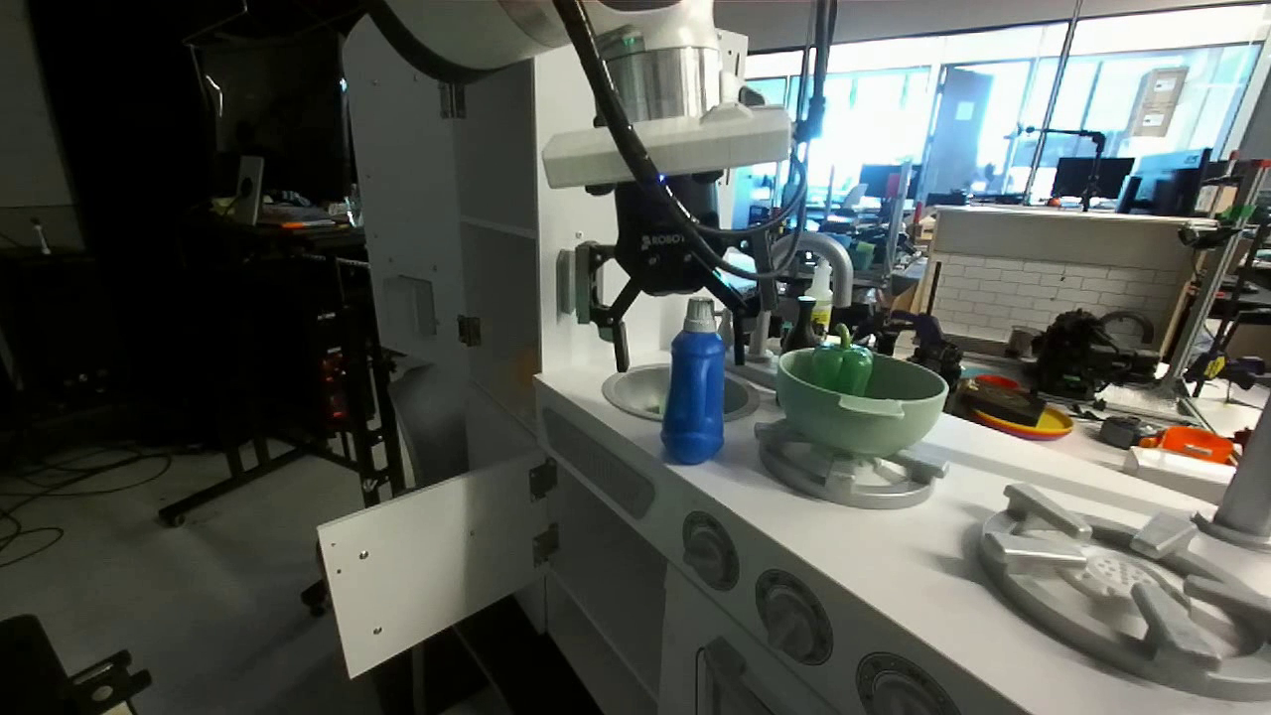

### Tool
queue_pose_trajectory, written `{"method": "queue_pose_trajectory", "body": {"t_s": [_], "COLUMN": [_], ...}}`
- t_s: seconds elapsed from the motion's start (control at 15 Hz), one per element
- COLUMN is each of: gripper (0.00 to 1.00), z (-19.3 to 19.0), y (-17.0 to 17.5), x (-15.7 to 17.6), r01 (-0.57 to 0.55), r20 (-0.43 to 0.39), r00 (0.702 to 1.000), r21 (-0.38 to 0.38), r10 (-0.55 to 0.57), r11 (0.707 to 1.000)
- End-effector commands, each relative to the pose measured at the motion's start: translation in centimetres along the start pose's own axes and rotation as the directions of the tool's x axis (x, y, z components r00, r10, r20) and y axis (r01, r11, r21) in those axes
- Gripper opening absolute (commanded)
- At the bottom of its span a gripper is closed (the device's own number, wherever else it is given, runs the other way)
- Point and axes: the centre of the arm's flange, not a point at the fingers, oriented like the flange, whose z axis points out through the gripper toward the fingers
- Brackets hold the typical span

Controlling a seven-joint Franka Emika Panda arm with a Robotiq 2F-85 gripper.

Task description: Put the blue bottle from the counter and green sponge from the sink inside the bottom cabinet, close the cabinet door

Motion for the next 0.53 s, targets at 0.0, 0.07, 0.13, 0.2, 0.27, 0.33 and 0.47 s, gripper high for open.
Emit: {"method": "queue_pose_trajectory", "body": {"t_s": [0.0, 0.07, 0.13, 0.2, 0.27, 0.33, 0.47], "gripper": [1.0, 1.0, 0.75, 0.74, 0.68, 0.58, 0.42], "z": [0.23, 0.35, 0.5, 0.49, 0.36, 0.28, 0.37], "y": [0.81, 0.8, 0.9, 0.91, 0.85, 0.88, 0.9], "x": [0.83, 0.88, 0.94, 1.03, 1.09, 1.13, 1.19], "r01": [0.004, 0.005, 0.005, 0.006, 0.007, 0.006, 0.006], "r20": [0.0, -0.003, -0.004, -0.006, -0.006, -0.006, -0.005], "r00": [1.0, 1.0, 1.0, 1.0, 1.0, 1.0, 1.0], "r21": [0.009, 0.008, 0.006, 0.004, 0.002, 0.0, 0.001], "r10": [-0.004, -0.005, -0.005, -0.006, -0.006, -0.006, -0.006], "r11": [1.0, 1.0, 1.0, 1.0, 1.0, 1.0, 1.0]}}
